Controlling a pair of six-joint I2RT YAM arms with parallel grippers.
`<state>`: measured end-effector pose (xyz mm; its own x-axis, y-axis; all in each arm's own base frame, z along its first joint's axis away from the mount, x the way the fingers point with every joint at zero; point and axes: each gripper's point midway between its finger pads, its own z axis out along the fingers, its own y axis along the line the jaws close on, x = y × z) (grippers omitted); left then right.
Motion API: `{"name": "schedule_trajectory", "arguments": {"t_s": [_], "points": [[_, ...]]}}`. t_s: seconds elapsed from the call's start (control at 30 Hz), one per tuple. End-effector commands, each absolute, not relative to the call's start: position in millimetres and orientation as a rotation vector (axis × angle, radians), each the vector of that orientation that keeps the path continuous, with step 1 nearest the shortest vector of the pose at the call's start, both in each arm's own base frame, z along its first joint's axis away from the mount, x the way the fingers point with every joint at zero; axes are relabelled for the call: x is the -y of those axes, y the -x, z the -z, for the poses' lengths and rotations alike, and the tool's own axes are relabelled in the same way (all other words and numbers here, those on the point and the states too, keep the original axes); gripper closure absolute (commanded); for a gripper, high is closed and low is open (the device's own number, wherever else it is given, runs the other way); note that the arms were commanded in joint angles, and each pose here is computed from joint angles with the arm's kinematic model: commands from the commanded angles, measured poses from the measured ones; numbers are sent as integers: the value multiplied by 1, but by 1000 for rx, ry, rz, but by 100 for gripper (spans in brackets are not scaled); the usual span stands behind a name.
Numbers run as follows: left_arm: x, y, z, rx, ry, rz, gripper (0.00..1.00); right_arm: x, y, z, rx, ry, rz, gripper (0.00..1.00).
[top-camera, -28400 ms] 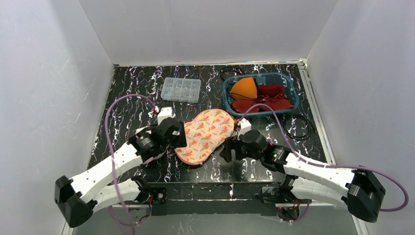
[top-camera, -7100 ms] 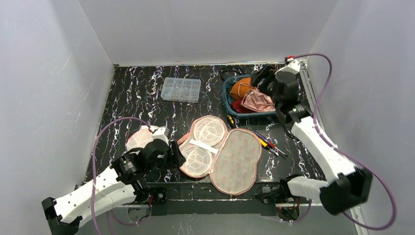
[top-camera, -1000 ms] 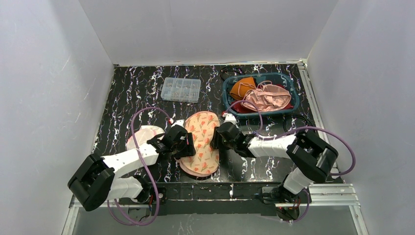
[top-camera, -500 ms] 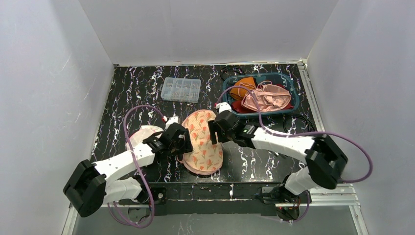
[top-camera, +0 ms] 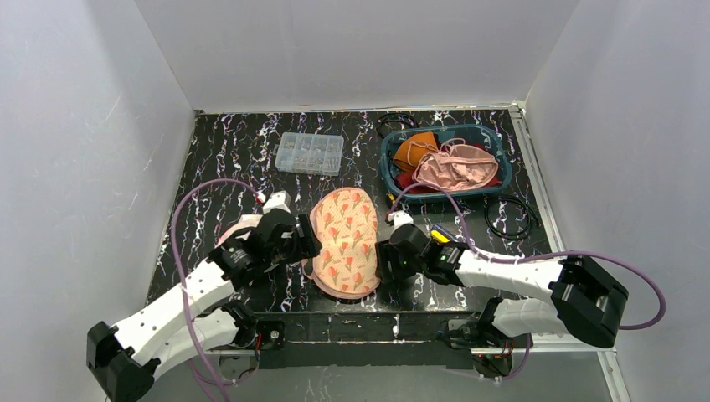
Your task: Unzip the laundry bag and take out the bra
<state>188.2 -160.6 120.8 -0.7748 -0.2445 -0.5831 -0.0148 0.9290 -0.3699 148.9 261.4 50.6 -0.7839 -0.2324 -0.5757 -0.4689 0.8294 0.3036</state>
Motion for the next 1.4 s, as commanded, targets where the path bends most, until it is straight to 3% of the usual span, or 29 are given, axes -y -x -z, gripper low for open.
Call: {"name": "schedule_trajectory", "arguments": {"t_s": [0.0, 0.17, 0.5, 1.0, 1.17, 1.37], "points": [[150, -180, -129, -2432, 156, 429, 28, -272, -170, -62, -2360, 298, -673, 27], [176, -193, -113, -2476, 117, 474, 27, -269, -175, -62, -2326, 186, -702, 27], [178, -237, -76, -2590, 219, 272, 24, -271, -152, -69, -2329, 223, -857, 25], [180, -223, -22, -2693, 246, 331, 29, -273, -141, -97, -2265, 210, -1001, 25], [179, -214, -11, -2712, 242, 352, 39, -270, -141, -98, -2261, 203, -994, 25], [178, -209, -9, -2711, 230, 371, 68, -267, -141, -95, -2268, 192, -981, 26]]}}
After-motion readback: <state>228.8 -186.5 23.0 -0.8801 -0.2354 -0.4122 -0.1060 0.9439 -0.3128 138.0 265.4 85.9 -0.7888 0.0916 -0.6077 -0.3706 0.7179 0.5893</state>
